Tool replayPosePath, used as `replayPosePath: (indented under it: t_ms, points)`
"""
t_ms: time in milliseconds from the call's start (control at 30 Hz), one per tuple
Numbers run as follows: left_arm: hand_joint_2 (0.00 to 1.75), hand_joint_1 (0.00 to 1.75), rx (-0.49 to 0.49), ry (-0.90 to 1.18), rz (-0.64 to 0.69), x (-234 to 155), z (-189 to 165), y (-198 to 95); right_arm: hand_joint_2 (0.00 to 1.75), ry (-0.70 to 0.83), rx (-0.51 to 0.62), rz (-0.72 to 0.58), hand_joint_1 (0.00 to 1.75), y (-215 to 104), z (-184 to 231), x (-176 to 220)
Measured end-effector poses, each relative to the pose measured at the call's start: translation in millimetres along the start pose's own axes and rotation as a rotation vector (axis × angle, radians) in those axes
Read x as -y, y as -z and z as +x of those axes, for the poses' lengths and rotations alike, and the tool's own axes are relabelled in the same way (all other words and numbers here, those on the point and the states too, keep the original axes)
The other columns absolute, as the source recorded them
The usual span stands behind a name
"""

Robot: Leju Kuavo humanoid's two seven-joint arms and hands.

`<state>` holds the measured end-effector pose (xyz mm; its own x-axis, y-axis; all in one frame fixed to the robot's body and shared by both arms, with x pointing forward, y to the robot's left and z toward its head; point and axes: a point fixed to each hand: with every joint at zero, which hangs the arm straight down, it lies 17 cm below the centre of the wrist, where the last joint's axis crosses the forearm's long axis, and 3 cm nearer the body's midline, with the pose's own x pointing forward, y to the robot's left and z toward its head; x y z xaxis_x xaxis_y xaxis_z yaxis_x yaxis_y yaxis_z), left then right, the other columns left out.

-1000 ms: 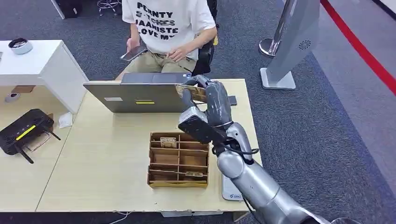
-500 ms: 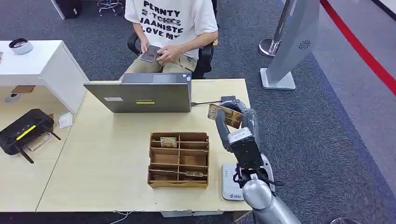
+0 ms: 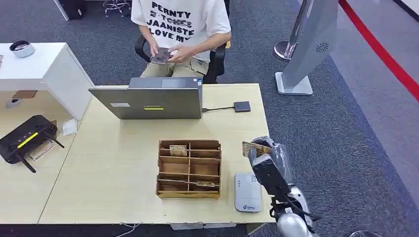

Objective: Pass the card to the sensor for recognition and then transmit it.

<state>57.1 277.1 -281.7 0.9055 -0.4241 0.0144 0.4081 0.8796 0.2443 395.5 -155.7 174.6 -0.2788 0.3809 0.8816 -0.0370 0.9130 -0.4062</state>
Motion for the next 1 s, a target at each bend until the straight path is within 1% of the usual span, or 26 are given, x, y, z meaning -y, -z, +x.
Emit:
replayPosePath:
  t_ms: [100, 267, 533, 833, 1000]
  points:
    - [0.00, 0.05, -0.001, -0.002, 0.000, 0, 0, 0, 1.75, -0.023, -0.056, 0.050, 1.75, -9, -22, -11]
    - [0.00, 0.05, -0.002, -0.004, 0.001, -1, 0, 0, 1.75, -0.037, -0.100, 0.075, 1.75, -16, -40, -17]
    - [0.00, 0.05, -0.002, -0.005, 0.001, -1, -1, 0, 1.75, -0.093, -0.211, 0.199, 1.75, -34, -83, -49]
    - [0.00, 0.03, -0.003, -0.007, 0.000, -1, 0, 0, 1.75, -0.147, -0.280, 0.248, 1.75, -43, -111, -62]
    - [0.00, 0.03, -0.003, -0.007, -0.001, 0, -1, 0, 1.75, -0.161, -0.291, 0.263, 1.75, -41, -116, -63]
